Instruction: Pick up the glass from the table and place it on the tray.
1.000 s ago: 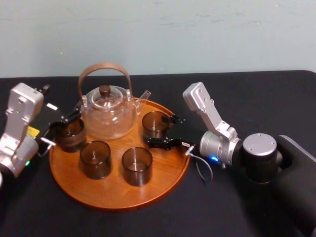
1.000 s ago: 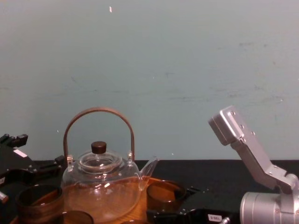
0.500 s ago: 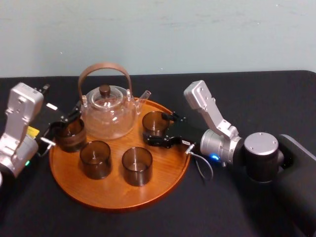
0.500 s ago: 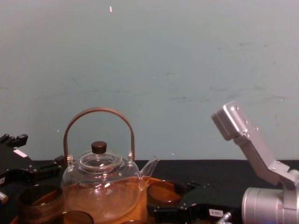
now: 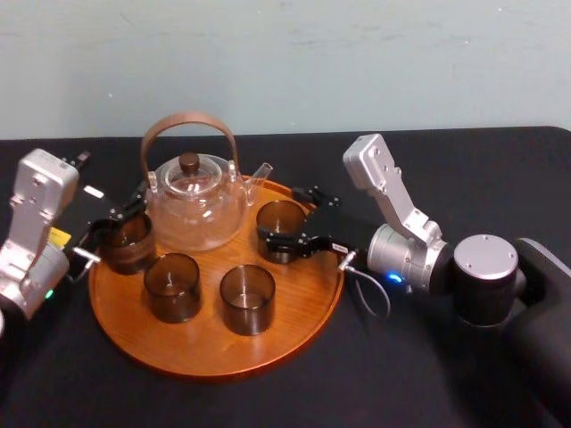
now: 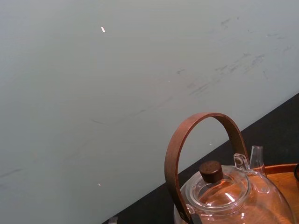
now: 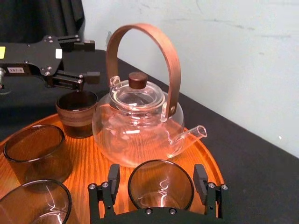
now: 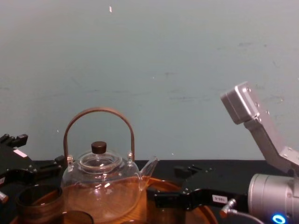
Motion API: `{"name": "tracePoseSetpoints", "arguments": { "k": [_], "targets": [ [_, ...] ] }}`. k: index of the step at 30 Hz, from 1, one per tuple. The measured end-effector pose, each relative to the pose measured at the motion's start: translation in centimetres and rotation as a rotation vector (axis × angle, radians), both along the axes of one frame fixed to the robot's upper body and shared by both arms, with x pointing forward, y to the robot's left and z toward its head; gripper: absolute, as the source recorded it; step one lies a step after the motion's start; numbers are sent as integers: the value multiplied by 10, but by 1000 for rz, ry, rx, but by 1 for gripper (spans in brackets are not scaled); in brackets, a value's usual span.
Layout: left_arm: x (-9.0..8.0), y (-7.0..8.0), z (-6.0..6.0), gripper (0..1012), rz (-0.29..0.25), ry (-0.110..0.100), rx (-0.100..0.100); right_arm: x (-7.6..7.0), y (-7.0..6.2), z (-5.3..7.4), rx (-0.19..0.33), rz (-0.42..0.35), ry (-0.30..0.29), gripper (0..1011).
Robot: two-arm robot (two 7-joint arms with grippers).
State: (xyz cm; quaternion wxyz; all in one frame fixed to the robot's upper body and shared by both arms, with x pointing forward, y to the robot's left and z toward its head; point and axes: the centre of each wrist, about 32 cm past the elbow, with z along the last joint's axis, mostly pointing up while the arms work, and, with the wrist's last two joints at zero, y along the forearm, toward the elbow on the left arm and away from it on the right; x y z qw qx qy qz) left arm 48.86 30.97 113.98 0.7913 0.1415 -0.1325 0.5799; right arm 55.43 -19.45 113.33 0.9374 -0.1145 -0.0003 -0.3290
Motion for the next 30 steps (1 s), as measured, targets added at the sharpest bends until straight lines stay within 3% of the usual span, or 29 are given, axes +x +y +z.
{"name": "tracePoseSetpoints", "arguments": {
  "k": [6, 12, 23, 30],
  "targets": [
    [0, 0, 0, 1001, 0, 0, 0, -5, -7, 4, 10, -25, -23, 1002],
    [0, 0, 0, 1001, 0, 0, 0, -15, -26, 5, 24, -93, -40, 1002],
    [0, 0, 0, 1001, 0, 0, 0, -33, -69, -3, 55, -245, -35, 1002],
    [0, 0, 0, 1001, 0, 0, 0, -37, -81, -10, 55, -308, -22, 1002]
  ]
}}
